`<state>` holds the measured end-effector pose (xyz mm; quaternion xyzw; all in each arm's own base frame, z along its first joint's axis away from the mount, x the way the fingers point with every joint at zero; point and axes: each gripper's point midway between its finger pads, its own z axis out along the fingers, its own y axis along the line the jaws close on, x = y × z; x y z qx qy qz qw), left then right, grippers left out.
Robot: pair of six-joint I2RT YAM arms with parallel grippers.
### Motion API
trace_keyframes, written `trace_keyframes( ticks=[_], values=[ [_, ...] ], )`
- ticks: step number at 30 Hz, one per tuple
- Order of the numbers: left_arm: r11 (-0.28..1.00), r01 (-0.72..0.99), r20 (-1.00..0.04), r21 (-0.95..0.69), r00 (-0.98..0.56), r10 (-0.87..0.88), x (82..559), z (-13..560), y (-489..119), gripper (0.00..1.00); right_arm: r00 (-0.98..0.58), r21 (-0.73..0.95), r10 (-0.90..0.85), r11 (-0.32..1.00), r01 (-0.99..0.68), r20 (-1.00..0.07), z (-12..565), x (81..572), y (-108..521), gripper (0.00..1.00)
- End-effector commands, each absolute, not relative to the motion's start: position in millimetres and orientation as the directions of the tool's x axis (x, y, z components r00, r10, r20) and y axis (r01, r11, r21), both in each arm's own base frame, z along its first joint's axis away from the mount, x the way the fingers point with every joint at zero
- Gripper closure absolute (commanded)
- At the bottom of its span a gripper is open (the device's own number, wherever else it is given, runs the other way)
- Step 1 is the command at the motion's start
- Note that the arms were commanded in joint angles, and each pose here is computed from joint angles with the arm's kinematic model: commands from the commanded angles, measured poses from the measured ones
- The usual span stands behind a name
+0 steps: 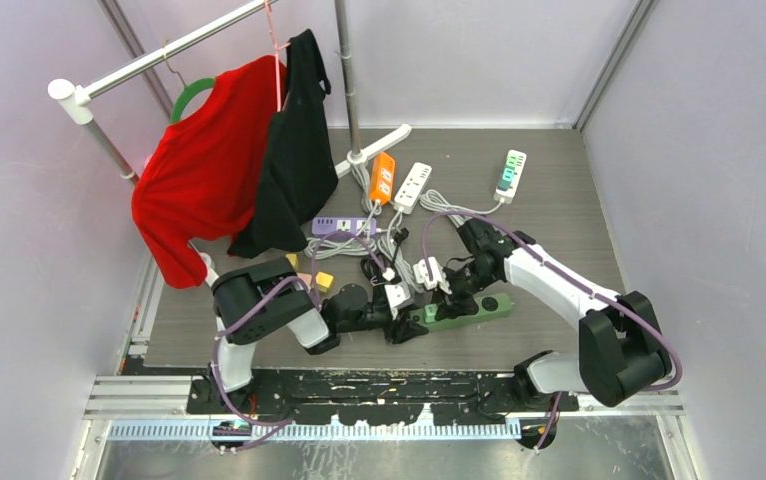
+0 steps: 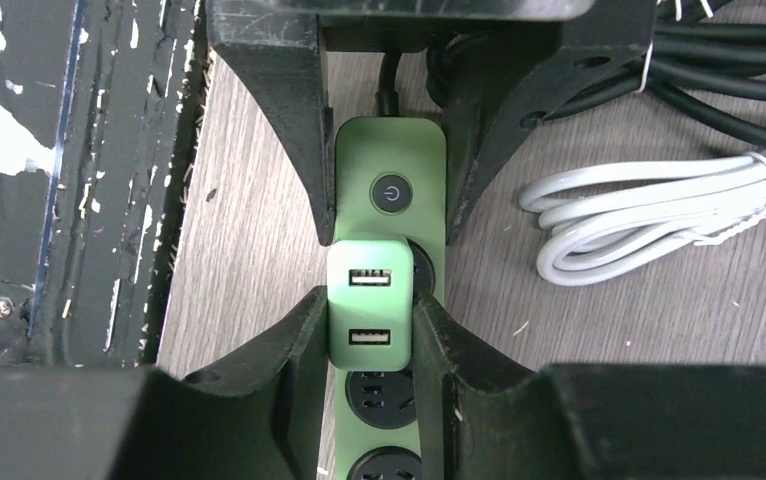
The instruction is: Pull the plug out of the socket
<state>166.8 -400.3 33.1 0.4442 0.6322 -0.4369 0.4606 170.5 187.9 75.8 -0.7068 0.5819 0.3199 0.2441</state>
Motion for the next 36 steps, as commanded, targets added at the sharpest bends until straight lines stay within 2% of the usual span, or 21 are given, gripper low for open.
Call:
trace_keyframes(
  ticks=[1,4,7,9,11,15,17,19,21,26,31,32,36],
  values=[
    [0.242,0.942,-0.942,-0.231,-0.279,0.184,160.8,12.5,-389.7,1.0,0.196,-0.071,-0.703,-0.203,-0.977,-0.684,78.5,192.7,177.2,0.99],
    [0.254,0.936,-0.938,-0.243,-0.293,0.183,164.0,9.5,-388.1,1.0,0.285,-0.047,-0.621,-0.37,-0.928,-0.73,76.7,156.1,176.5,0.99],
    [0.258,0.932,-0.934,-0.256,-0.307,0.184,165.5,7.3,-388.4,1.0,0.306,-0.048,-0.558,-0.428,-0.903,-0.771,84.3,143.6,191.2,0.99],
    [0.258,0.93,-0.93,-0.263,-0.315,0.188,165.7,5.6,-389.5,1.0,0.277,-0.042,-0.549,-0.401,-0.915,-0.789,90.2,147.2,205.0,0.99],
    [0.256,0.929,-0.926,-0.268,-0.322,0.196,164.5,2.4,-389.8,1.0,0.182,-0.001,-0.579,-0.298,-0.954,-0.795,93.5,161.8,213.8,0.99],
    [0.262,0.928,-0.925,-0.265,-0.321,0.202,166.1,-3.2,-390.0,1.0,0.168,-0.063,-0.696,-0.174,-0.983,-0.698,75.8,197.9,191.4,0.99],
    [0.263,0.927,-0.925,-0.269,-0.324,0.198,166.1,-6.6,-390.2,1.0,0.187,-0.054,-0.709,-0.205,-0.977,-0.68,68.3,193.8,173.7,0.99],
    [0.259,0.923,-0.925,-0.283,-0.335,0.181,165.0,-7.4,-391.3,1.0,0.203,0.0,-0.659,-0.294,-0.956,-0.724,71.7,167.6,168.7,0.99],
    [0.257,0.92,-0.922,-0.296,-0.345,0.173,163.8,-6.8,-390.4,1.0,0.245,-0.025,-0.569,-0.366,-0.93,-0.785,82.7,152.3,178.9,0.99],
    [0.257,0.921,-0.925,-0.293,-0.342,0.169,164.2,-2.8,-388.1,1.0,0.209,-0.049,-0.553,-0.29,-0.956,-0.807,95.7,166.9,200.0,0.99],
    [0.258,0.92,-0.923,-0.296,-0.345,0.172,165.0,-5.7,-388.8,1.0,0.191,-0.074,-0.685,-0.197,-0.978,-0.703,76.8,195.4,171.0,0.99],
    [0.256,0.92,-0.923,-0.297,-0.345,0.171,164.9,-5.4,-389.3,1.0,0.182,-0.06,-0.684,-0.198,-0.978,-0.706,75.7,193.3,167.4,0.99],
    [0.247,0.922,-0.923,-0.298,-0.344,0.17,164.3,-5.2,-390.5,1.0,0.242,-0.038,-0.569,-0.346,-0.938,-0.786,84.4,159.3,176.3,0.99]
  ],
)
